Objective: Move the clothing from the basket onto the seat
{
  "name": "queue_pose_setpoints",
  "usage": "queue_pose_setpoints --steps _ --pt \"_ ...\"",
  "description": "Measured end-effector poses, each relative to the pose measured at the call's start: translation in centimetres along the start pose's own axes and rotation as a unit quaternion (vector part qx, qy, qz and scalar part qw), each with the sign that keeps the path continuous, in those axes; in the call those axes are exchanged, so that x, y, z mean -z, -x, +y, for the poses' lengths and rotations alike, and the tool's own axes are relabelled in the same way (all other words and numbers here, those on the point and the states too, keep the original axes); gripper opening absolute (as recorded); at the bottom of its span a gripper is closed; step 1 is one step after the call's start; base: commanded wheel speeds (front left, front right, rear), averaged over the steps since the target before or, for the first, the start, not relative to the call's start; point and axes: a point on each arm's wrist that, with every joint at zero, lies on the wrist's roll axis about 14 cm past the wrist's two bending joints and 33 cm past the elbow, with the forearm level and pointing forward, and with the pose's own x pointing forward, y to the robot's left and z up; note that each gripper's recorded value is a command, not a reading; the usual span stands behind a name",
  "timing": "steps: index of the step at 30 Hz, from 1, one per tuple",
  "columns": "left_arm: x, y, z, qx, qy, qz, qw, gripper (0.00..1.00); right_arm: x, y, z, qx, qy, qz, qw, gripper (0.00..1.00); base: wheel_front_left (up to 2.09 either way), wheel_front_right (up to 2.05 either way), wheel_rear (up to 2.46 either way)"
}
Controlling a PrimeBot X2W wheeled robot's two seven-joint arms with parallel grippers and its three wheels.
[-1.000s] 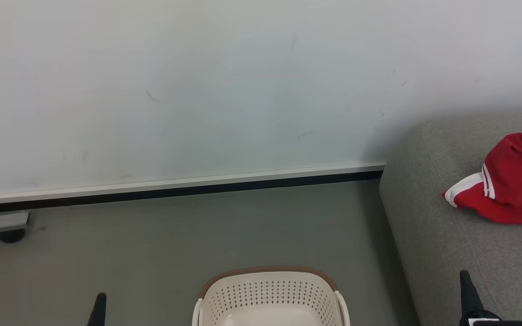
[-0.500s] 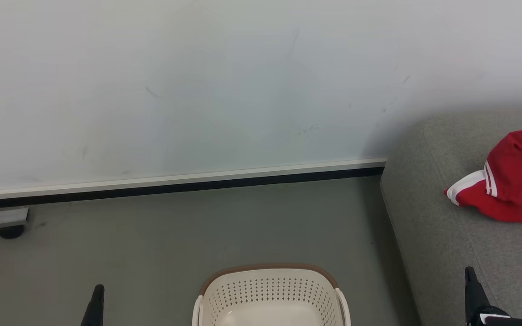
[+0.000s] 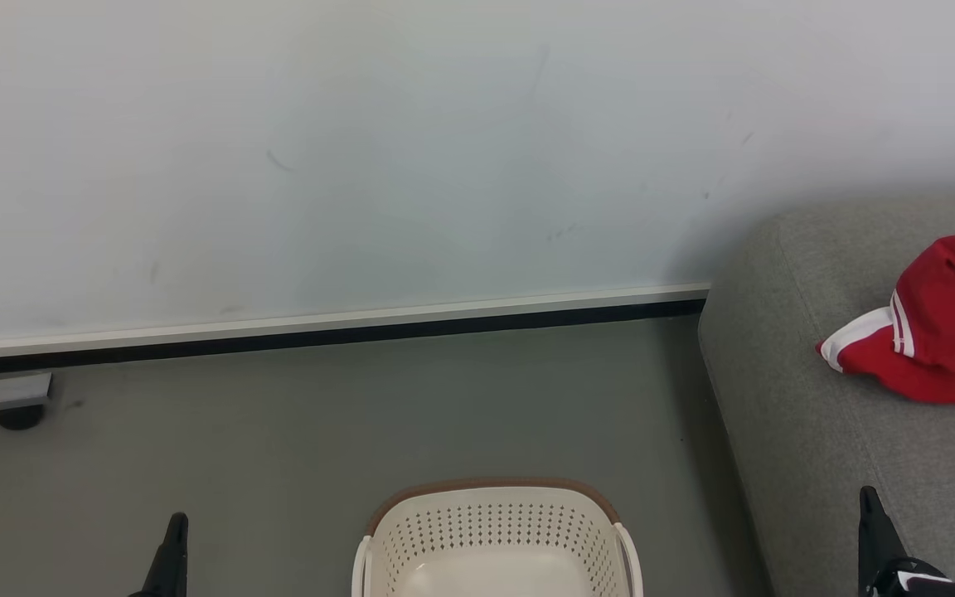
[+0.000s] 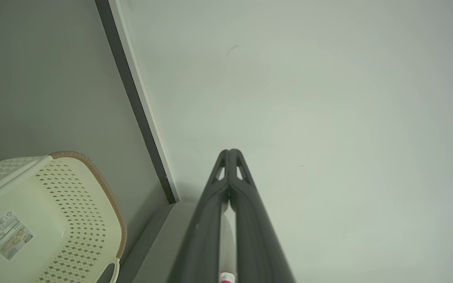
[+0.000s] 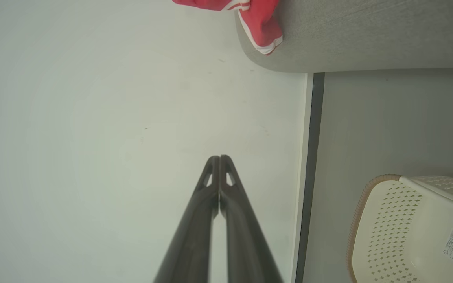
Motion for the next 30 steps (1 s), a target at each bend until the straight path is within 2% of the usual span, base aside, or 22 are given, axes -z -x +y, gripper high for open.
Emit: queue_pose_setpoints --steps 11,30 --pt "-0.14 -0.47 -0.24 0.008 0.039 0.002 0.999 0.0 -0.4 -0.42 0.21 -0.003 -0.036 -0.005 0.999 0.0 0.0 0.0 0.0" --pt "-0.2 -0.5 -0.29 0.009 0.041 0.001 0.999 0.0 -0.4 -0.42 0.22 -0.004 -0.039 -0.005 0.999 0.0 0.0 0.0 0.0"
